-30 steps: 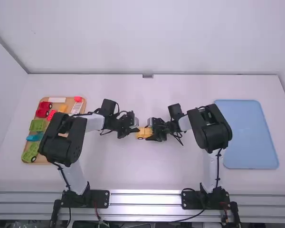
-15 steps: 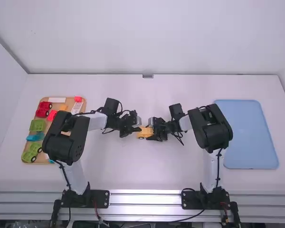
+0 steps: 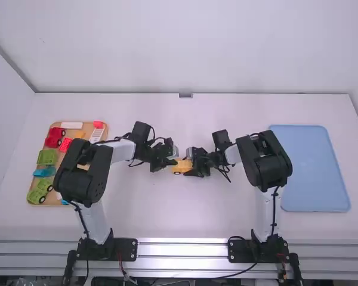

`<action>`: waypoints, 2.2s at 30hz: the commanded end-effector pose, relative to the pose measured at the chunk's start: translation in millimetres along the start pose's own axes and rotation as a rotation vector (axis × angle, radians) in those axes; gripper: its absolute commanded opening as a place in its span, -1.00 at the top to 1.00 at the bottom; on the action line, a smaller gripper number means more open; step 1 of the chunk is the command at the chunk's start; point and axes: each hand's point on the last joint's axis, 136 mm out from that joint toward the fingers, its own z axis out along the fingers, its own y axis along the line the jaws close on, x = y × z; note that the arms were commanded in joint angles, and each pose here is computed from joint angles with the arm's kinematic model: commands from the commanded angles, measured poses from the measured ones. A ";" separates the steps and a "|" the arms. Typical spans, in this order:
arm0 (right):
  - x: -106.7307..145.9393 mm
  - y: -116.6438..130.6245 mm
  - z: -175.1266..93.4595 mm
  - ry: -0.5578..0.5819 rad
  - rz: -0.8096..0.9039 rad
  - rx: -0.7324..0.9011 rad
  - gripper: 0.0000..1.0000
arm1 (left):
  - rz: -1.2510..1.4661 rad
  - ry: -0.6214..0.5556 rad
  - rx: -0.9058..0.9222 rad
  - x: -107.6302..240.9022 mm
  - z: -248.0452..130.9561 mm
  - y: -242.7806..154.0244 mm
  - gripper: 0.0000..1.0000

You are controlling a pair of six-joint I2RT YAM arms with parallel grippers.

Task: Assemble lego blocks to make yellow taxi

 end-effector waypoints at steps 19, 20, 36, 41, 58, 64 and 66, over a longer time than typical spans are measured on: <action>7.5 -19.6 -45.3 0.257 0.183 0.166 -0.97 | -0.218 -0.041 -0.464 -79.1 -170.0 52.6 -0.98; 3.0 -18.9 -53.8 0.280 0.183 0.178 -0.97 | -0.261 -0.039 -0.502 -75.3 -180.7 55.5 -0.98; -131.2 -70.0 -113.5 0.137 -0.027 0.530 -0.98 | -1.408 -0.086 -1.713 56.3 -398.7 39.1 -0.98; -157.5 -72.5 -102.6 0.082 -0.114 0.536 -0.98 | -1.496 -0.108 -1.903 75.7 -426.7 22.9 -0.98; -212.8 -82.5 -99.6 -0.028 -0.145 0.559 -0.98 | -1.652 -0.285 -2.027 120.6 -445.1 21.7 -0.98; -238.8 -95.9 -109.2 -0.094 -0.067 0.573 -0.97 | -1.770 -0.299 -1.998 145.6 -455.4 2.3 -0.99; -247.9 -101.4 -105.2 -0.100 -0.058 0.541 -0.97 | -1.740 -0.284 -1.923 147.3 -456.5 5.9 -0.98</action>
